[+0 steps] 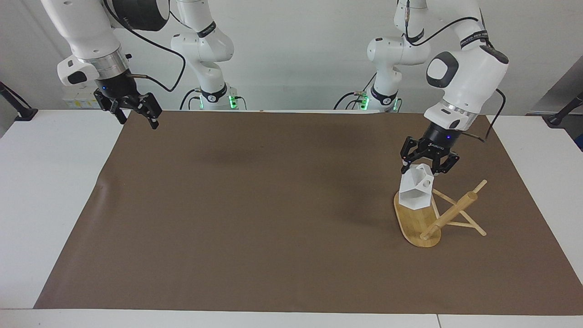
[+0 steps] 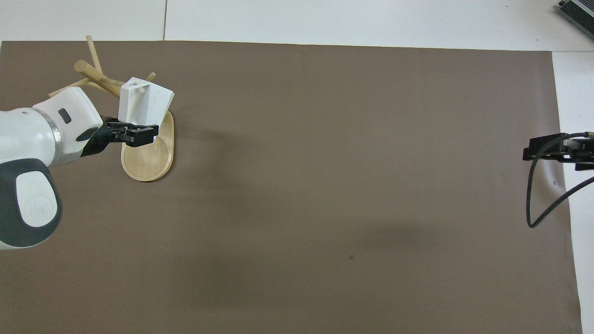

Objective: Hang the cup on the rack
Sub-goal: 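Carry the cup with the left gripper toward the mug tree peg, then lower the cup handle onto the peg with the left gripper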

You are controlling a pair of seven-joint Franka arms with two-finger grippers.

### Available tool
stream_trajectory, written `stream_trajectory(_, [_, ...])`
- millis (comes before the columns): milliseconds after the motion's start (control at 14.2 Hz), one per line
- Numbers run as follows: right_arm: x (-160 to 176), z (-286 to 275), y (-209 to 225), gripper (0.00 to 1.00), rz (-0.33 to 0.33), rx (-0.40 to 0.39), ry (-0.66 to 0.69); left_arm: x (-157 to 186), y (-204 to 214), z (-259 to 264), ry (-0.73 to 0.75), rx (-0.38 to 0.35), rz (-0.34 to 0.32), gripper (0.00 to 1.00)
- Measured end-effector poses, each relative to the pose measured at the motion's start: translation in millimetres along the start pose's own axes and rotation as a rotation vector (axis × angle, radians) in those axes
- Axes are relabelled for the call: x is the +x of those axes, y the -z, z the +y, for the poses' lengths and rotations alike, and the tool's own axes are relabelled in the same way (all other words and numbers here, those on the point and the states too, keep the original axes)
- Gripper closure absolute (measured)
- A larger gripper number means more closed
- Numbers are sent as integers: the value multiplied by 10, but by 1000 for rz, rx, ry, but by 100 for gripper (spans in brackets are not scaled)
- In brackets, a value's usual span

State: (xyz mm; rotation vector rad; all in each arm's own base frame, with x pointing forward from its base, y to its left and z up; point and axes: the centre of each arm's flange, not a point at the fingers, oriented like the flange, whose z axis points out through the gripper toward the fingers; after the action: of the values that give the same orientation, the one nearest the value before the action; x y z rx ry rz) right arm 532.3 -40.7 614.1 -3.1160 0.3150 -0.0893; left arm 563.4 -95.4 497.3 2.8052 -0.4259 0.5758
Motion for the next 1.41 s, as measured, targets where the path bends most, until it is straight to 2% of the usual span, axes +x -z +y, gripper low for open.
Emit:
stream_trajectory(494, [35,339,-27,0,-8,6,37,31,-130,-57,74,10,13,29])
stream_trajectory(776, [-7,322,59,0,-41,4,43,53,-220,-90,110,12,12,29])
stream_trajectory(1200, [24,310,239,0,-32,2,44,116,-246,-141,168,13,17,29])
stream_trajectory(1412, [26,325,201,0,-48,1,41,141,-261,-201,237,-28,26,29])
